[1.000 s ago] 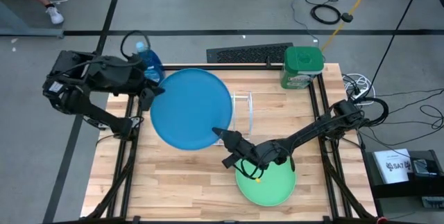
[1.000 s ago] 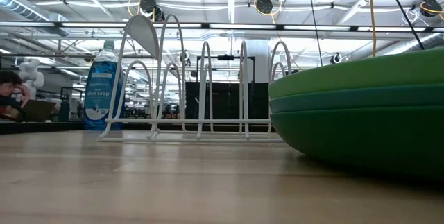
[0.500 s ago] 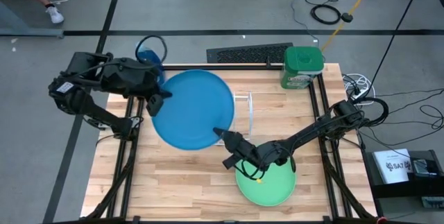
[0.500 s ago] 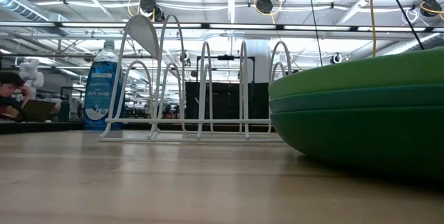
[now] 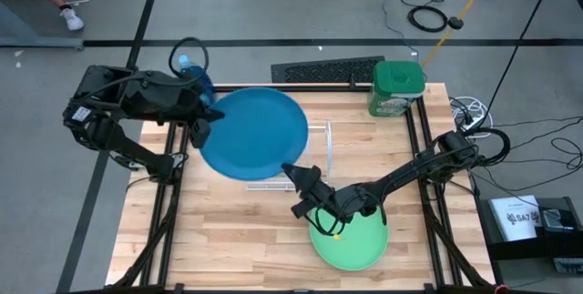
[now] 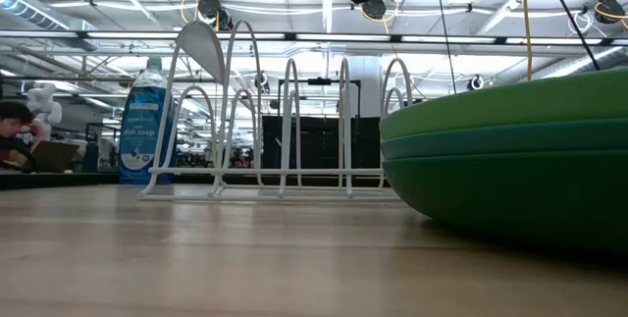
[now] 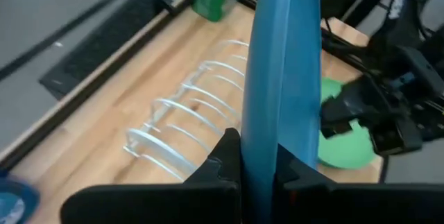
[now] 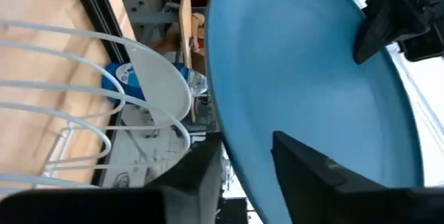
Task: Sort dishes
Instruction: Put the blue plate in the dish rack
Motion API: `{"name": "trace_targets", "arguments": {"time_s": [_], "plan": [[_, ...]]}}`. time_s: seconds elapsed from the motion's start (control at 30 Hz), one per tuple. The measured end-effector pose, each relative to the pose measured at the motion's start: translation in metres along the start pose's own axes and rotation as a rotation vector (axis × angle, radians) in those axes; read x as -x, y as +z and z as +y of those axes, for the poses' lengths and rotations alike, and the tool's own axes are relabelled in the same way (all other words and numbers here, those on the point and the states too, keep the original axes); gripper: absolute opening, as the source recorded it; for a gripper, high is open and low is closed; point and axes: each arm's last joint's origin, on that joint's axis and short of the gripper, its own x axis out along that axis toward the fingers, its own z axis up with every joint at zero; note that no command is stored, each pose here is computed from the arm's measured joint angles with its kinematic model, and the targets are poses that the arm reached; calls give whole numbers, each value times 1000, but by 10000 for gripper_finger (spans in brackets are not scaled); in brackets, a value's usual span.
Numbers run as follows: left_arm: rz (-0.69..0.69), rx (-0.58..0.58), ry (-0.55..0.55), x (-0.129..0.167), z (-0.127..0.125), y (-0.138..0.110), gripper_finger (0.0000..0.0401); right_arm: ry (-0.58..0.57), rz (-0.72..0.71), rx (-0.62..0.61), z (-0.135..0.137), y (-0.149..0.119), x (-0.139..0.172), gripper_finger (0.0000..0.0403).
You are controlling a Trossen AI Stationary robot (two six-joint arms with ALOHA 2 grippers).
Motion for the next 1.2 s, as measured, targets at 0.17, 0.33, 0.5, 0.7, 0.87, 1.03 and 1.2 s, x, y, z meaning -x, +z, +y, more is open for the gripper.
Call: {"name": "trace_targets", "arguments": {"time_s": [0.17,0.33,0.5,0.7,0.87,1.03,1.2], "plan": [[-35,-3,44,2,2,2,8,8,-8,-61,1,1,1,162],[-75,27,73,7,6,1,8,12,66,-90,1,-2,0,181],[-101,89,150,9,10,0,8,14,89,-78,1,-2,0,177],[-166,145,239,6,9,1,8,14,128,-54,1,-9,-8,165],[-198,161,273,4,6,1,8,1,178,-66,-8,-21,-18,164],[-226,156,307,-1,-2,1,8,-34,231,-117,-30,-41,-27,164],[-246,105,348,-12,-16,0,7,-90,276,-184,-64,-69,-33,164]]}}
